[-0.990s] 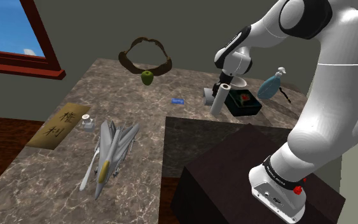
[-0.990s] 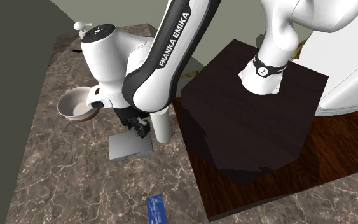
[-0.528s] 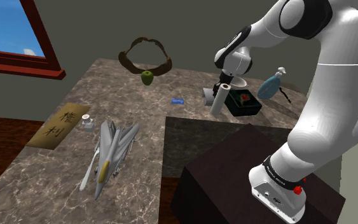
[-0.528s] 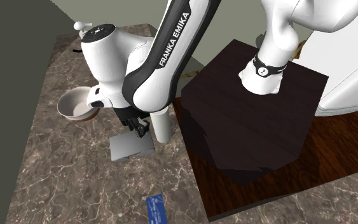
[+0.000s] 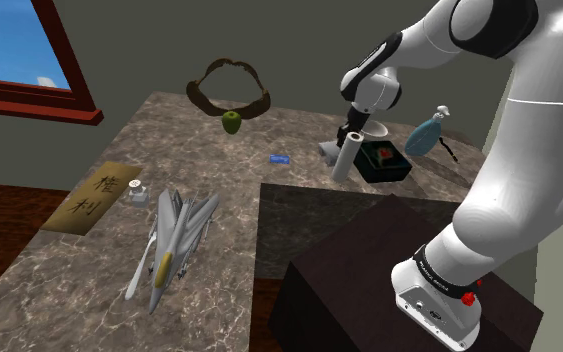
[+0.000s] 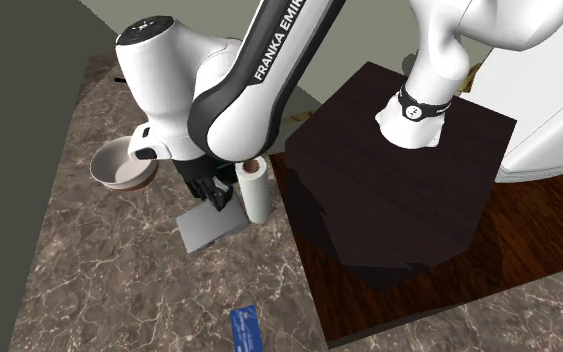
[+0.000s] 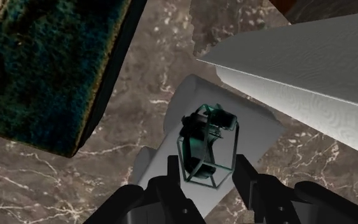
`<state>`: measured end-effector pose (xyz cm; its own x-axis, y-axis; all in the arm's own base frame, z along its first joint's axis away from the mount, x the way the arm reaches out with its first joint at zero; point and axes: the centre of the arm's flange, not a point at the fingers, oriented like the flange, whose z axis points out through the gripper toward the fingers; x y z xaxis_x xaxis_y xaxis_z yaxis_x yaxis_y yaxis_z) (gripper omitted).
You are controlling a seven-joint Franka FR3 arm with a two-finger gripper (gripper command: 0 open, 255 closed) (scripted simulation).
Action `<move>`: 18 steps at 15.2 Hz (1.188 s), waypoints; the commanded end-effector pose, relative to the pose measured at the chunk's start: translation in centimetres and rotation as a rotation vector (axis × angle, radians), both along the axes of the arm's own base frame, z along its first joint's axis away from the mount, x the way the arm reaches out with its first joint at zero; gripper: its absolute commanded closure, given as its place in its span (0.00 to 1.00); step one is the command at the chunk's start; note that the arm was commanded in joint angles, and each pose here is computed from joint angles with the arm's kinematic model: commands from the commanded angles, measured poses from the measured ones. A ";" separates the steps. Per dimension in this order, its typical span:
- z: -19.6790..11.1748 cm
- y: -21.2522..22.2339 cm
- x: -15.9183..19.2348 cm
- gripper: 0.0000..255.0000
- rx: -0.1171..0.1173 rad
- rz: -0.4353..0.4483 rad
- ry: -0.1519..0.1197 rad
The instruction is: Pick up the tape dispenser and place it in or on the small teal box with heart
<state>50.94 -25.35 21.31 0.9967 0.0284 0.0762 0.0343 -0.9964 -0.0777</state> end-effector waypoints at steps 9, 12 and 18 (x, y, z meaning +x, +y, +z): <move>5.3 0.0 0.0 1.00 0.000 0.000 0.000; 6.9 0.0 0.0 1.00 0.000 0.000 0.000; 10.1 0.0 0.0 1.00 0.000 0.000 0.000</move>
<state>50.94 -25.33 30.75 0.9967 0.0283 0.0760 0.0343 -0.9964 -0.0778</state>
